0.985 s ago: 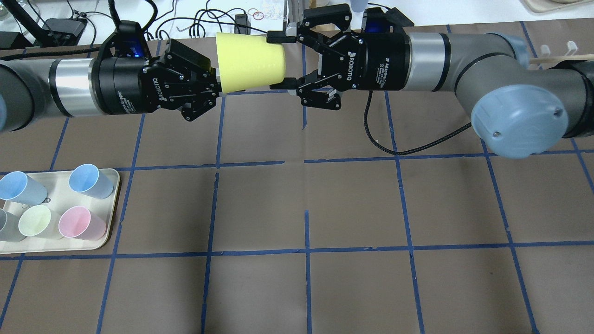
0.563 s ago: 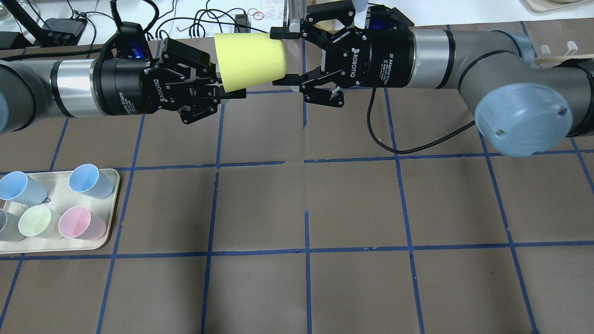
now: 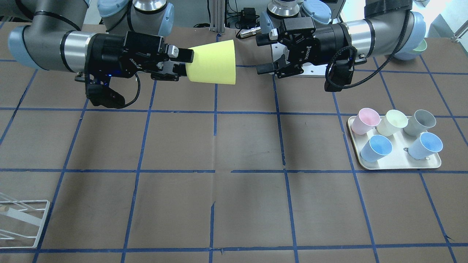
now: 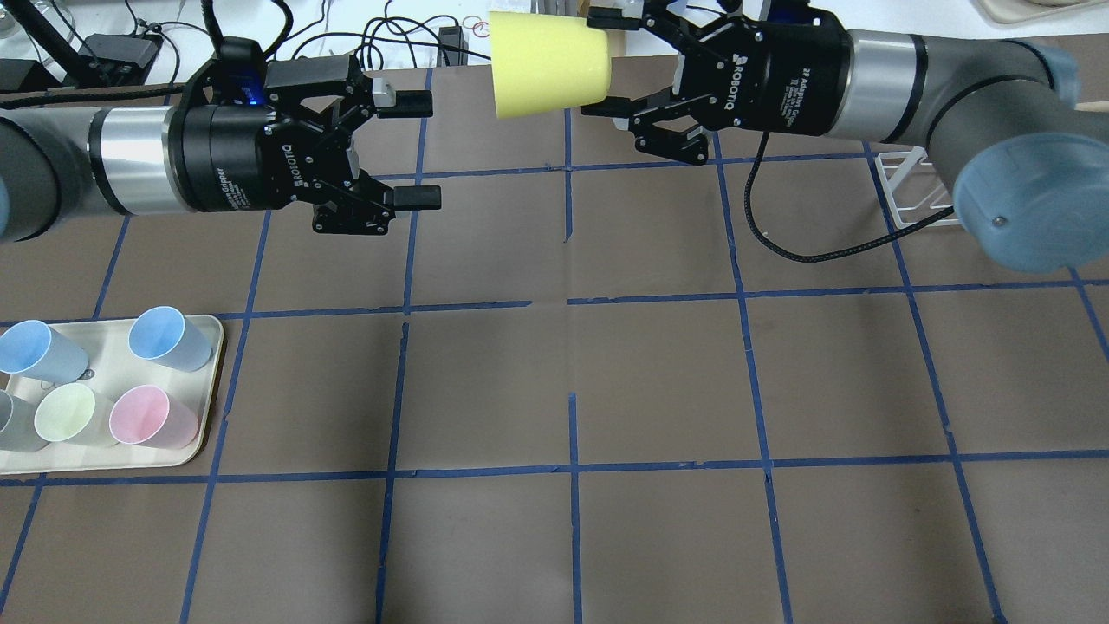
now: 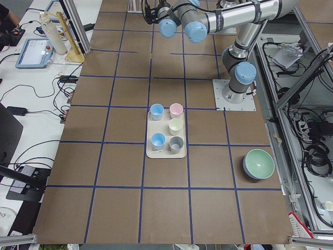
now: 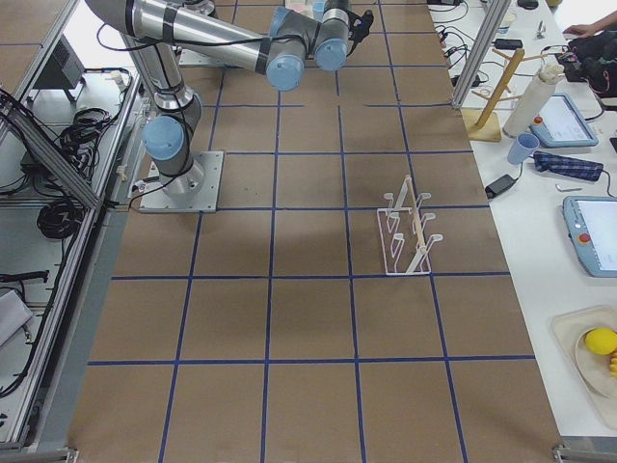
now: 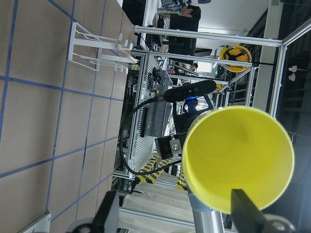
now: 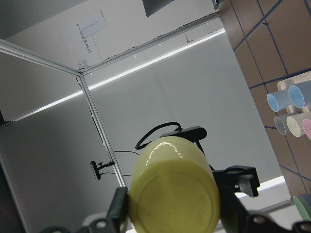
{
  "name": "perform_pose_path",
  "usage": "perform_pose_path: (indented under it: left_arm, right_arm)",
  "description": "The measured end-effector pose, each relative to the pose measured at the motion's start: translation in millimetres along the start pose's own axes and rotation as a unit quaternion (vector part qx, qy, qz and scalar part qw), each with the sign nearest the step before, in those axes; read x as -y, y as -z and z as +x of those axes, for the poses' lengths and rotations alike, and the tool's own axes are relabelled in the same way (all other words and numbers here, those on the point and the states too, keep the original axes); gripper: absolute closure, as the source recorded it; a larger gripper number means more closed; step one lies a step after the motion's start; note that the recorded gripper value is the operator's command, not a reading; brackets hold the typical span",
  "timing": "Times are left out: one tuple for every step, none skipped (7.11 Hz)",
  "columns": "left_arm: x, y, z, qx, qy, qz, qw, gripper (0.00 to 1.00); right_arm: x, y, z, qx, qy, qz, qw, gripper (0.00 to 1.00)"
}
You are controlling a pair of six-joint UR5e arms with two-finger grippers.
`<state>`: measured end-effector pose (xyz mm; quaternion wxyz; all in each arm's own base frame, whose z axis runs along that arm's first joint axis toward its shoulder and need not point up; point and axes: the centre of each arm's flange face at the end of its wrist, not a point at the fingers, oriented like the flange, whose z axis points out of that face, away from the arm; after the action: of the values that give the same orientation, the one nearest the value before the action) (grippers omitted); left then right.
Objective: Transfer IKEA cup to right arm and place on rack
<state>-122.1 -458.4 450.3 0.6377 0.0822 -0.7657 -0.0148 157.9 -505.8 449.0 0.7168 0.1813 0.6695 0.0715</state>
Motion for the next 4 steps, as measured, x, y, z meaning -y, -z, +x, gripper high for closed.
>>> perform_pose_path:
  left_arm:
    - [1.7,3.0,-0.9,0.045,-0.004,-0.013,0.9989,0.00]
    - [5.9,6.3,-1.5,0.110,-0.005,-0.018,0.9938,0.00]
    - [8.3,4.1,-1.2,0.178,-0.008,-0.017,0.9839,0.00]
    - [7.4,-4.7,-1.3,0.258,-0.019,-0.017,0.9658,0.00]
  right_arm:
    - [9.1,24.2,-5.3,-0.004,0.005,0.024,0.9997,1.00]
    - [15.2,46.8,-9.7,-0.040,0.013,0.048,0.9980,1.00]
    - [17.1,61.6,-13.1,-0.105,0.025,0.066,0.9920,1.00]
    - [15.0,70.8,-15.0,-0.183,0.036,0.078,0.9793,1.00]
